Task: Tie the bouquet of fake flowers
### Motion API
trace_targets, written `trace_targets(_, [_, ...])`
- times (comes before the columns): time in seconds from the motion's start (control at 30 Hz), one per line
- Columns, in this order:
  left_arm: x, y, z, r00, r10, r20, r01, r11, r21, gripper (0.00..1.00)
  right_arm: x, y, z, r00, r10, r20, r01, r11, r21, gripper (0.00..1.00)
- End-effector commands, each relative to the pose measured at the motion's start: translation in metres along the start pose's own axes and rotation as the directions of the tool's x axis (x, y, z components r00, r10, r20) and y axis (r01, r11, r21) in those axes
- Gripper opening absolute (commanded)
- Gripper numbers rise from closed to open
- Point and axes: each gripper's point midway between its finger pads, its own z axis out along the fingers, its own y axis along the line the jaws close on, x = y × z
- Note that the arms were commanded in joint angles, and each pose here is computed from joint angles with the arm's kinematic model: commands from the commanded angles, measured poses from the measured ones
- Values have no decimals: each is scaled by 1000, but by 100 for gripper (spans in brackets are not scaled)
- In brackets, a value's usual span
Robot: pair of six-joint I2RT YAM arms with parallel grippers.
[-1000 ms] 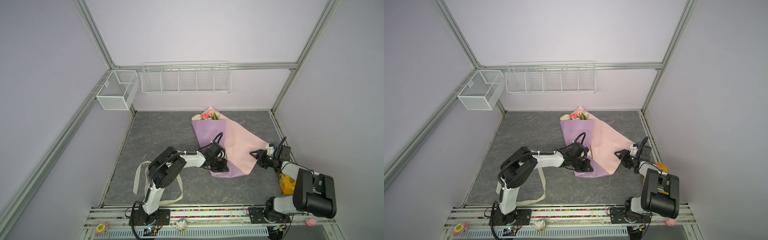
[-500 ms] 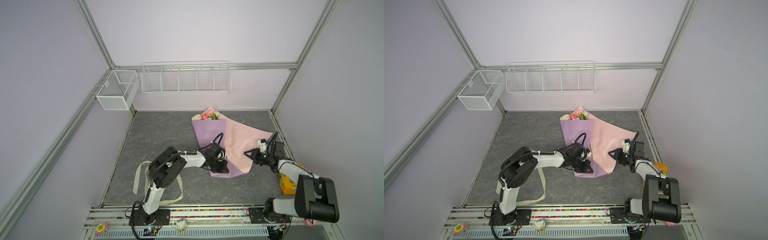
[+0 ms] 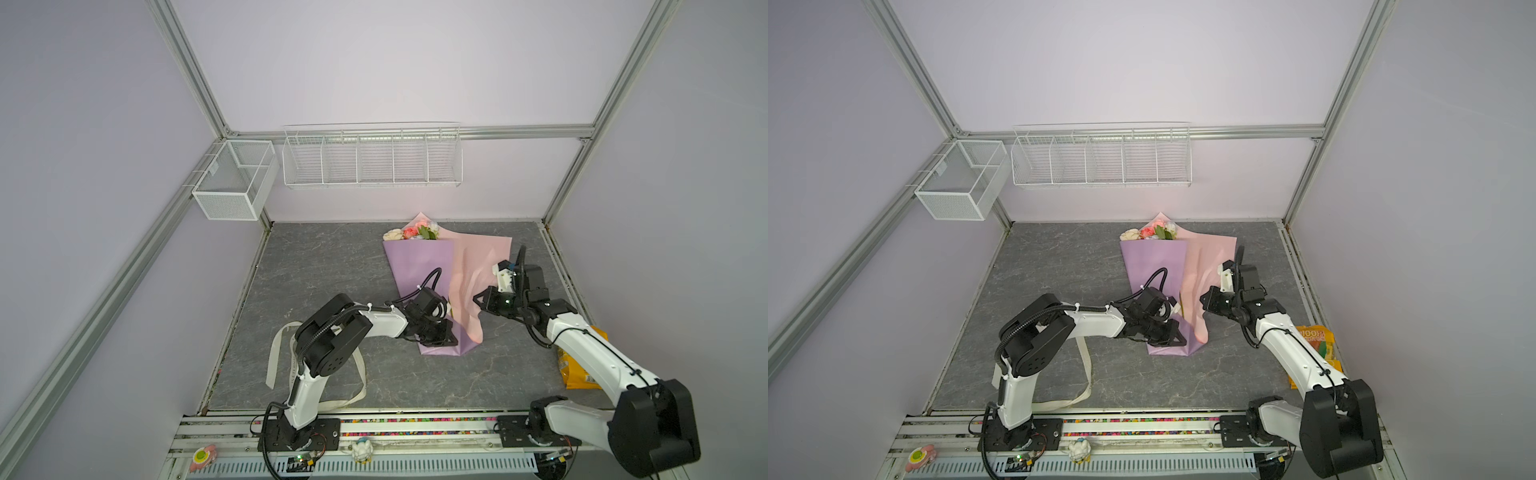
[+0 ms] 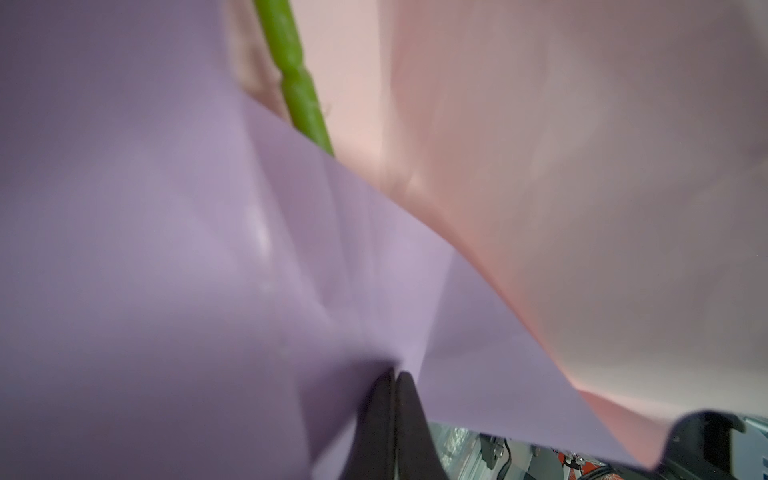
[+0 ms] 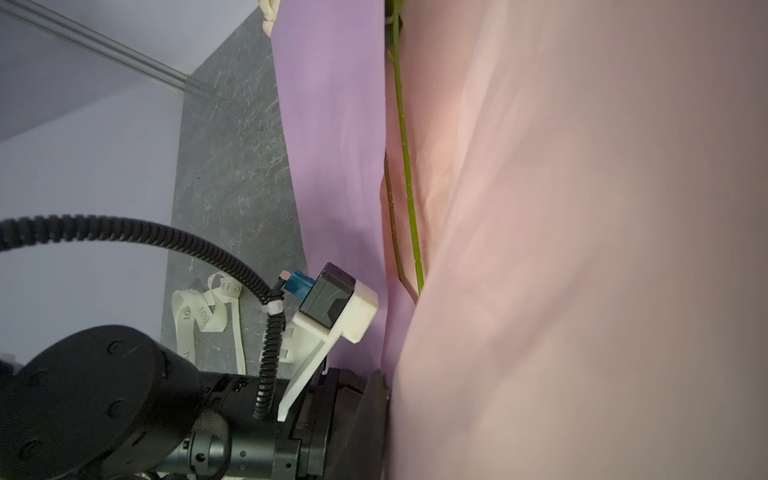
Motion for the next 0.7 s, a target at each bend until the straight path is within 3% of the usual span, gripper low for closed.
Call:
trace_targets(0.0, [-10, 11, -11, 997, -30, 73, 33, 999, -36, 5, -3, 2, -3, 997, -78, 20, 74, 987, 141, 9])
trace_targets(0.4, [-25, -33, -65, 971, 2, 238, -38, 988, 148, 15, 4, 36, 19, 980, -196, -35, 199, 963, 183, 9])
trace_targets(0.67, [-27, -19, -105, 933, -27, 358, -17, 993, 119, 16, 7, 55, 29, 973, -226, -55, 232, 960, 156, 9])
